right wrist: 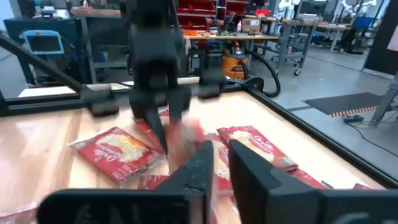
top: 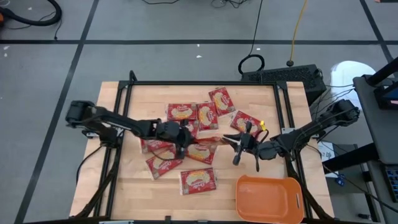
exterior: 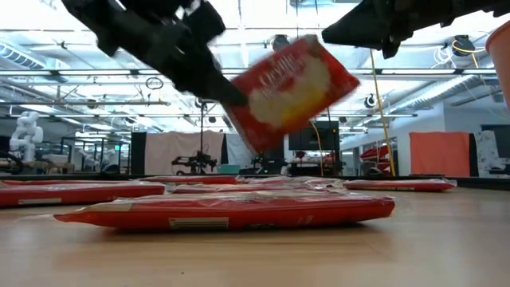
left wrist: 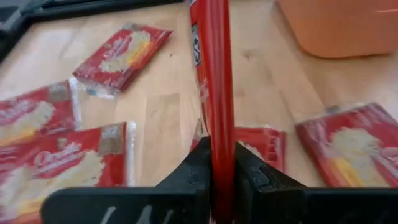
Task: Sort popcorn bags into baskets
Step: Put the red popcorn bag into the orange bin
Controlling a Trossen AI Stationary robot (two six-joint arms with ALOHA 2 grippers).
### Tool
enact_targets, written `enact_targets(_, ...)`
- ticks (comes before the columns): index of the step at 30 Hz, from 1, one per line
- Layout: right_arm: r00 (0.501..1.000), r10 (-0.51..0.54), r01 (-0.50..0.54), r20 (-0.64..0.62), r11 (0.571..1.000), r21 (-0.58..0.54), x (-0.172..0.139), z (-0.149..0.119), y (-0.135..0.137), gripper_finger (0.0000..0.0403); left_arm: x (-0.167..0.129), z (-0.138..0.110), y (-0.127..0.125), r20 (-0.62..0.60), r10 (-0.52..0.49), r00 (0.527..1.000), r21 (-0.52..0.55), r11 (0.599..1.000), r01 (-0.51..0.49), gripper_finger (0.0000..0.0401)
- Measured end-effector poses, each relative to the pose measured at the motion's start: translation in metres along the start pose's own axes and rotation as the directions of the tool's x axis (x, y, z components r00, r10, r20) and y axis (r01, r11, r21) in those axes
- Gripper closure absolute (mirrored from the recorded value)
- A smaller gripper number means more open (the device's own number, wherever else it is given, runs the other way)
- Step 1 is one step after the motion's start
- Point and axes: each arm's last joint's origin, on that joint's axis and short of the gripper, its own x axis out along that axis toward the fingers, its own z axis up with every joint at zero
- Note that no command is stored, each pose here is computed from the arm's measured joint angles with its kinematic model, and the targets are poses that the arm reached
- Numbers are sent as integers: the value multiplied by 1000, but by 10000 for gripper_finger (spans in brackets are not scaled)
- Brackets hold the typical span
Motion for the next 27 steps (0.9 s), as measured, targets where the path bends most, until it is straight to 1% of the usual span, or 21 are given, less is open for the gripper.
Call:
enact_targets(1,1000,4,-4,1,1000,2,-1,0,1,339,-6,5,0,13,-3,1000,11,1000,3,381)
enact_targets(2,1000,7,-7,2,1000,4,-1,0,1,328,-13,7,-1,1,-10,1000,25,1000,10,381)
enact_targets(4,1000,14,-14,-2,1000,-4,-3,0,2,307,-26,8,-4,-37,-40,999,67,997,42,381)
enact_targets(6,1000,21,-22,-9,1000,-18,-3,-2,4,288,-34,10,-6,-49,-65,997,104,992,70,381)
enact_targets(7,1000,26,-26,-8,999,-19,-4,-2,4,279,-39,8,-7,-83,-82,993,111,990,91,380)
enact_targets(8,1000,29,-29,-6,1000,-13,-4,-1,4,272,-42,6,-9,-99,-92,991,117,988,104,376)
enact_targets(9,999,40,-40,-5,999,-8,-4,-1,5,266,-43,8,-10,-87,-95,992,122,987,105,371)
enact_targets(12,995,95,-95,-7,995,7,-3,5,8,253,-48,7,-14,-112,-111,987,149,981,128,366)
enact_targets(13,993,121,-121,-8,993,9,-2,9,10,251,-47,8,-16,-102,-115,988,169,977,131,366)
enact_targets(15,987,155,-156,-33,987,-31,0,15,16,250,-47,8,-19,-111,-124,986,221,964,146,372)
enact_targets(17,980,186,-193,-71,973,-126,3,21,23,250,-47,7,-22,-112,-139,984,298,940,167,379)
enact_targets(20,965,230,-259,-129,922,-289,12,31,38,250,-48,7,-26,-111,-200,973,414,881,229,381)
enact_targets(22,953,248,-299,-172,858,-418,20,34,49,250,-48,9,-28,-95,-264,960,473,837,277,377)
enact_targets(24,943,277,-333,-185,777,-534,31,37,61,250,-48,10,-29,-74,-318,945,510,803,310,368)
enact_targets(25,938,285,-345,-197,723,-598,37,35,66,250,-49,12,-30,-60,-333,941,524,792,313,365)
enact_targets(26,934,288,-354,-211,666,-657,42,33,70,250,-48,12,-29,-48,-337,940,535,786,309,363)
enact_targets(27,933,292,-352,-210,622,-699,48,33,74,250,-47,13,-29,-41,-336,941,537,787,304,362)
